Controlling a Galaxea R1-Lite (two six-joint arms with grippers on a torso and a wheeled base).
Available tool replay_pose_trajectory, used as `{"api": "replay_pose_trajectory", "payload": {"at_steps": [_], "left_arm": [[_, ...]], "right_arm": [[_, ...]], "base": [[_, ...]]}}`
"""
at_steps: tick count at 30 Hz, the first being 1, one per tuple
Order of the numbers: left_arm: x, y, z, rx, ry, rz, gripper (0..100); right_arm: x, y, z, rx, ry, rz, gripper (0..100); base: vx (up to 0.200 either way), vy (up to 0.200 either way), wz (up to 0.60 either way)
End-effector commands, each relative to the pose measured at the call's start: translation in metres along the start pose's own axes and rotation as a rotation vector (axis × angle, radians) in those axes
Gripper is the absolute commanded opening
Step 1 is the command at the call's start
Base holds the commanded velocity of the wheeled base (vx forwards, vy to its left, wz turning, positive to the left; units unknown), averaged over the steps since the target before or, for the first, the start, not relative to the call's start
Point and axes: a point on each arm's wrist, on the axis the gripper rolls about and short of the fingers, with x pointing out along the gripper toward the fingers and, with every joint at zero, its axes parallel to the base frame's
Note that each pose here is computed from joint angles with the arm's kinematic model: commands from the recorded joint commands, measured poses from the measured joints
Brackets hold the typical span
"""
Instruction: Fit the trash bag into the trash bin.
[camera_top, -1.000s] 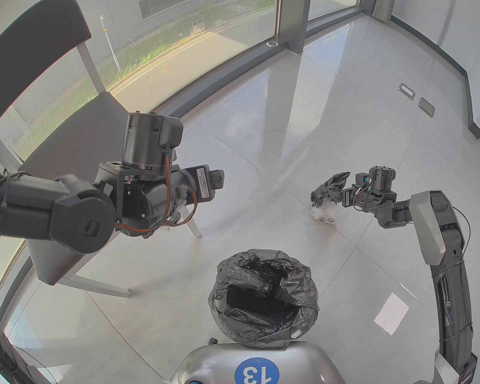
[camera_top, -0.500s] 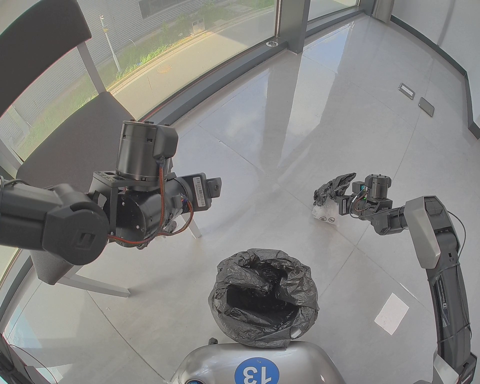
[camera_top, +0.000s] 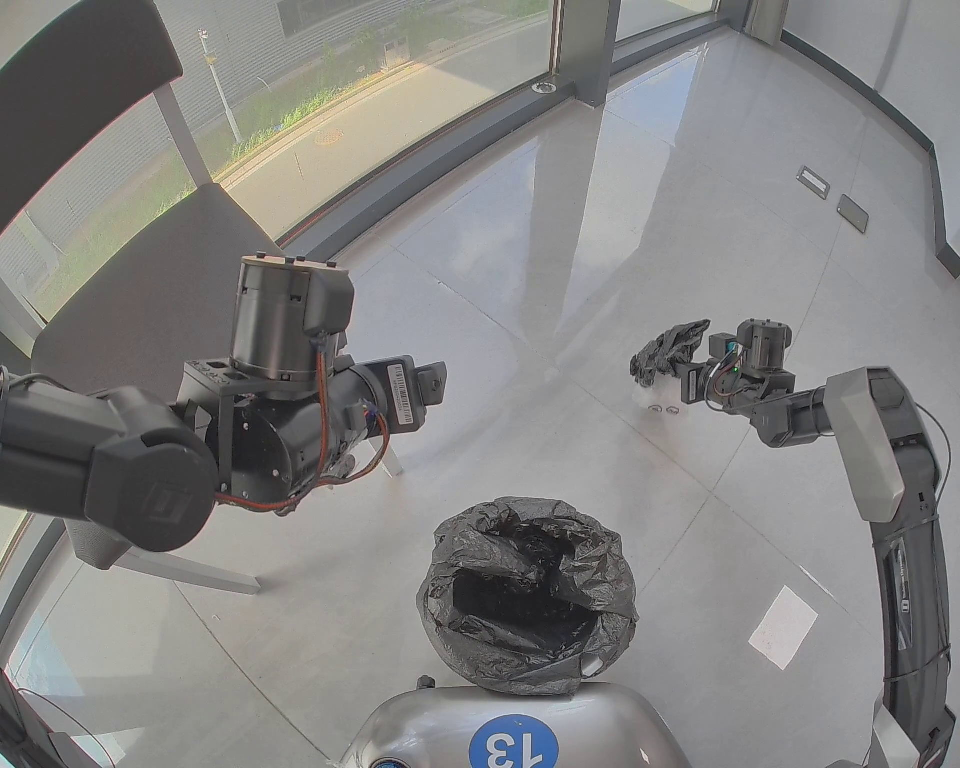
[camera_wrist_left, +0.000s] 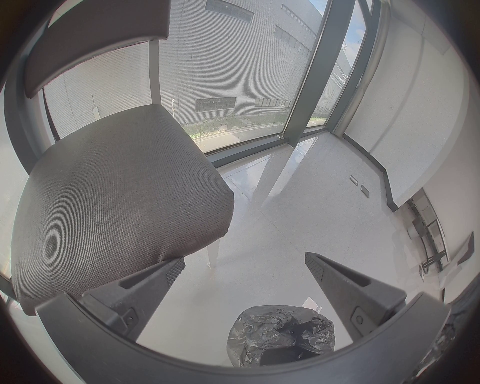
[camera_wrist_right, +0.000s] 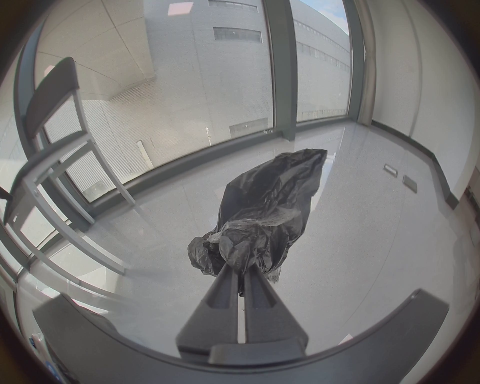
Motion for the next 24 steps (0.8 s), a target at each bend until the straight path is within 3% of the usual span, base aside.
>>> {"api": "replay_pose_trajectory", "payload": {"at_steps": [1, 4, 7, 13, 18, 24], "left_arm": [[-0.004, 0.006, -0.008, -0.014, 0.007, 0.007, 100], [-0.007, 0.009, -0.006, -0.029, 0.001, 0.013, 100], [-0.009, 0.015, -0.001, -0.038, -0.013, 0.026, 100], [-0.007, 0.022, 0.002, -0.043, -0.021, 0.048, 100], [-0.010, 0.028, 0.009, -0.047, -0.042, 0.060, 100], [-0.011, 0.036, 0.012, -0.054, -0.051, 0.080, 100]], "right_arm": [[-0.059, 0.017, 0.085, -0.049, -0.107, 0.008, 0], [-0.080, 0.028, 0.107, -0.065, -0.137, 0.019, 0], [-0.130, 0.057, 0.143, -0.107, -0.179, 0.060, 0], [-0.216, 0.096, 0.176, -0.156, -0.247, 0.122, 0], [-0.276, 0.126, 0.181, -0.176, -0.283, 0.198, 0], [-0.323, 0.148, 0.157, -0.185, -0.247, 0.281, 0]], "base": [[0.000, 0.000, 0.00], [0.000, 0.000, 0.00], [0.000, 0.000, 0.00], [0.000, 0.000, 0.00], [0.000, 0.000, 0.00], [0.000, 0.000, 0.00]]}}
